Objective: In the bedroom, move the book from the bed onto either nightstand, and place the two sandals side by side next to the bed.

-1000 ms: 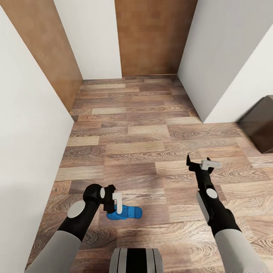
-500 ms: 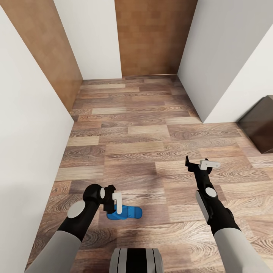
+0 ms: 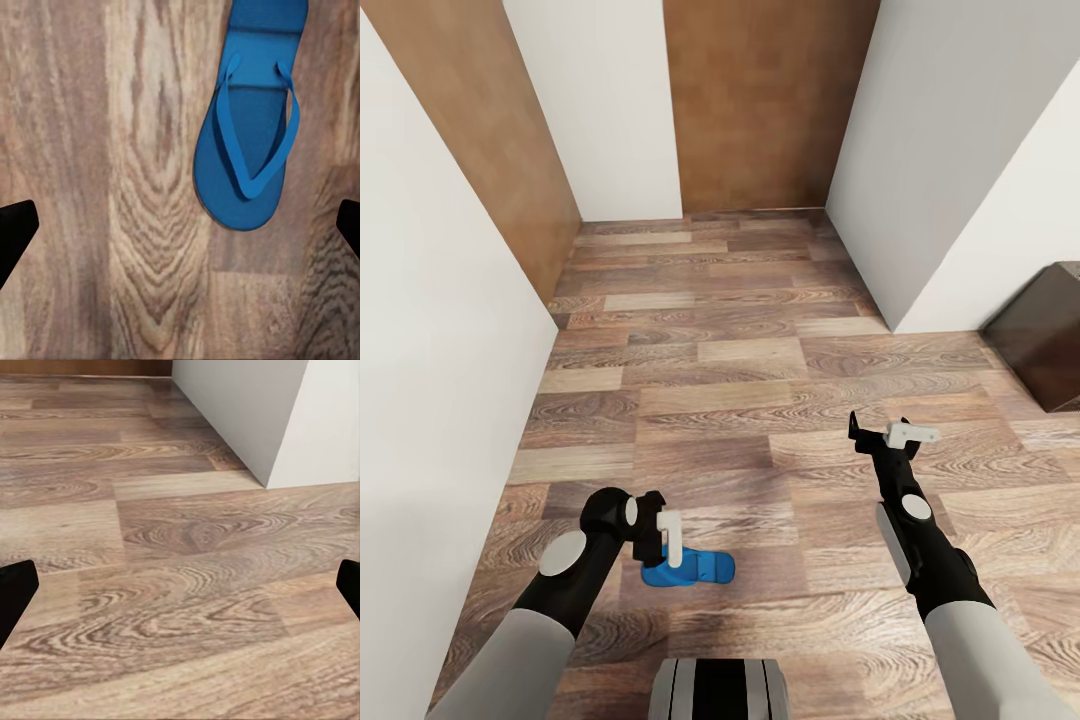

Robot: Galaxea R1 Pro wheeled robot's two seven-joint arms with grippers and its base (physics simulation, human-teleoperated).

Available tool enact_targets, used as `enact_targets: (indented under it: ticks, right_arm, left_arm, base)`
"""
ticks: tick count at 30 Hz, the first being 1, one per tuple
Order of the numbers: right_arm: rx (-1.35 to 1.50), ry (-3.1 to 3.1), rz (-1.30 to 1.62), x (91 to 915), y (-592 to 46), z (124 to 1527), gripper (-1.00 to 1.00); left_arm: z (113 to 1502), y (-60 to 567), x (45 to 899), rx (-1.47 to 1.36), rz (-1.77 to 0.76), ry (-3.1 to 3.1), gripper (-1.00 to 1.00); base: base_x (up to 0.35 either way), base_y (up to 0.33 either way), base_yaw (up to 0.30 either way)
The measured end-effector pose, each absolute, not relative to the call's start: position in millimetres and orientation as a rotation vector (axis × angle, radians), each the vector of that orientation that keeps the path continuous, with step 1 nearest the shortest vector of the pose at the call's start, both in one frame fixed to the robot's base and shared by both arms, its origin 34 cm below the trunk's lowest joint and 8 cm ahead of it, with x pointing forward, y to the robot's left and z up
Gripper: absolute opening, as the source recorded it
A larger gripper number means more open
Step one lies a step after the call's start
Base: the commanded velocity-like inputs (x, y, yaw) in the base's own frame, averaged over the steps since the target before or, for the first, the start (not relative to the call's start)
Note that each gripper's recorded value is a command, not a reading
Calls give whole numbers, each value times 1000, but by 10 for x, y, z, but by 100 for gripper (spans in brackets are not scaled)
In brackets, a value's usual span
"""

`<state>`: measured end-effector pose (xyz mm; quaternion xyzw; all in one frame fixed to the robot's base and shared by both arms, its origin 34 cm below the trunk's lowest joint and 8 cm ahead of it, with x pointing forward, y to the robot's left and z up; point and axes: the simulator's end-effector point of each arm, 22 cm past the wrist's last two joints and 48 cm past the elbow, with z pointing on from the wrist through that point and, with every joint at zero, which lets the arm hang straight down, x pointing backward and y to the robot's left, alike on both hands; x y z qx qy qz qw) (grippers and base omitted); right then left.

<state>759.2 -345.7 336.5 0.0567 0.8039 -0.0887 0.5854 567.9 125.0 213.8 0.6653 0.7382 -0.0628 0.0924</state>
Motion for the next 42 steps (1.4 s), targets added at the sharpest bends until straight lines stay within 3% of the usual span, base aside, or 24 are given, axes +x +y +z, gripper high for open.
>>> enact_targets:
  ticks: [32,42]
  right_arm:
    - [125,1942,-214,7465,-3454,2885,100]
    - [125,1943,-213,7465,-3453,2885,100]
  left_arm:
    - [1737,1260,5406,2005,-270,2245,100]
    - [1702,1374,5680,1909,-86,2261,100]
  base:
    - [0,0,0]
    - [0,0,0]
